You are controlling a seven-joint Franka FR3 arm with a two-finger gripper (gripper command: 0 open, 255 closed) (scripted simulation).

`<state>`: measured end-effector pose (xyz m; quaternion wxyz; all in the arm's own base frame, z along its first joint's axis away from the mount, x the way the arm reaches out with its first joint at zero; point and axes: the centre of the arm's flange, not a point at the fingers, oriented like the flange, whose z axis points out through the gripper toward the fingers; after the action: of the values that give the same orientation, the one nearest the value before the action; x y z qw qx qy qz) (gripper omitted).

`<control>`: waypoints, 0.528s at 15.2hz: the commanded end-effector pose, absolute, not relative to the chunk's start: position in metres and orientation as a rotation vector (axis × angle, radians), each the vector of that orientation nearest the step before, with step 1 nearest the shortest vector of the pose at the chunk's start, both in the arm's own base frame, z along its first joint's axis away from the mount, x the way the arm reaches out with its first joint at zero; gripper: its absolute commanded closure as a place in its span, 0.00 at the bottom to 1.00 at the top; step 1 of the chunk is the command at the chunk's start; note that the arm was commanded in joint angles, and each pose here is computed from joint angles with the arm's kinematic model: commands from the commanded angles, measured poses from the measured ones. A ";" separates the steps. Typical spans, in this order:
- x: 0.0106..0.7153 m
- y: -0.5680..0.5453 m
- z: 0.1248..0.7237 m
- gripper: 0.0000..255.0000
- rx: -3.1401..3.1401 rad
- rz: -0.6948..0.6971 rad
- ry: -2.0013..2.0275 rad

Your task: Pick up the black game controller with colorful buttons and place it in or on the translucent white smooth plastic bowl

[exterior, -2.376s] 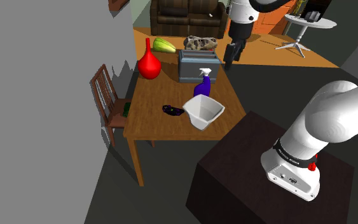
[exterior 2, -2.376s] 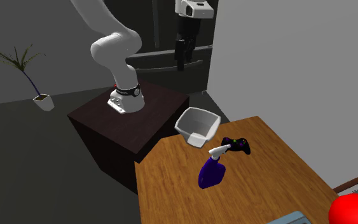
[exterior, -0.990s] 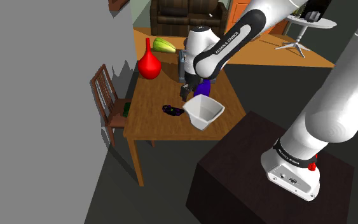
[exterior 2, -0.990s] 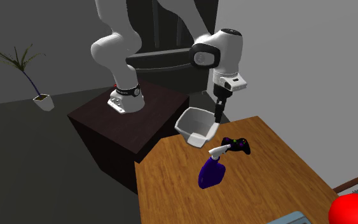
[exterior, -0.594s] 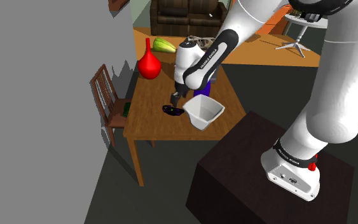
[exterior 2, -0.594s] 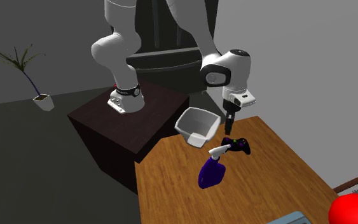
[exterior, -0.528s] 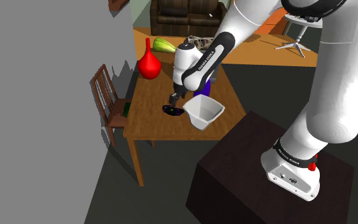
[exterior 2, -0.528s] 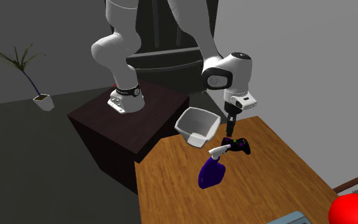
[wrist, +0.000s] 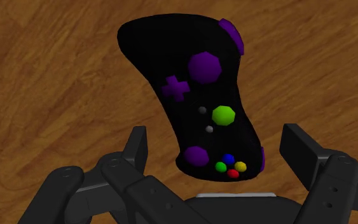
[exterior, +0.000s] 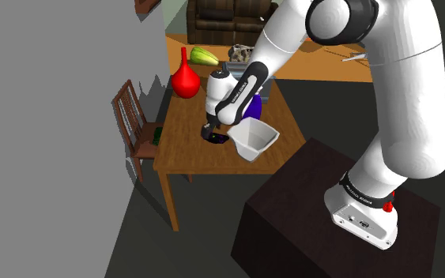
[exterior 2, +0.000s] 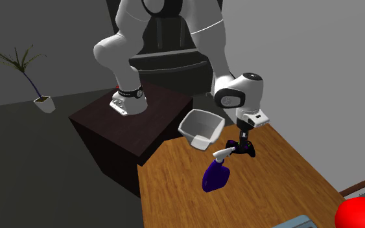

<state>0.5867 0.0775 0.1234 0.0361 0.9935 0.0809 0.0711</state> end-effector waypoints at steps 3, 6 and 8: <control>0.590 0.078 0.103 0.00 3.052 0.220 0.248; 0.592 0.077 0.094 0.00 3.051 0.220 0.248; 0.592 0.077 0.094 0.00 3.052 0.220 0.248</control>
<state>0.5915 0.0773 0.0948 0.0361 0.9935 0.0808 0.0715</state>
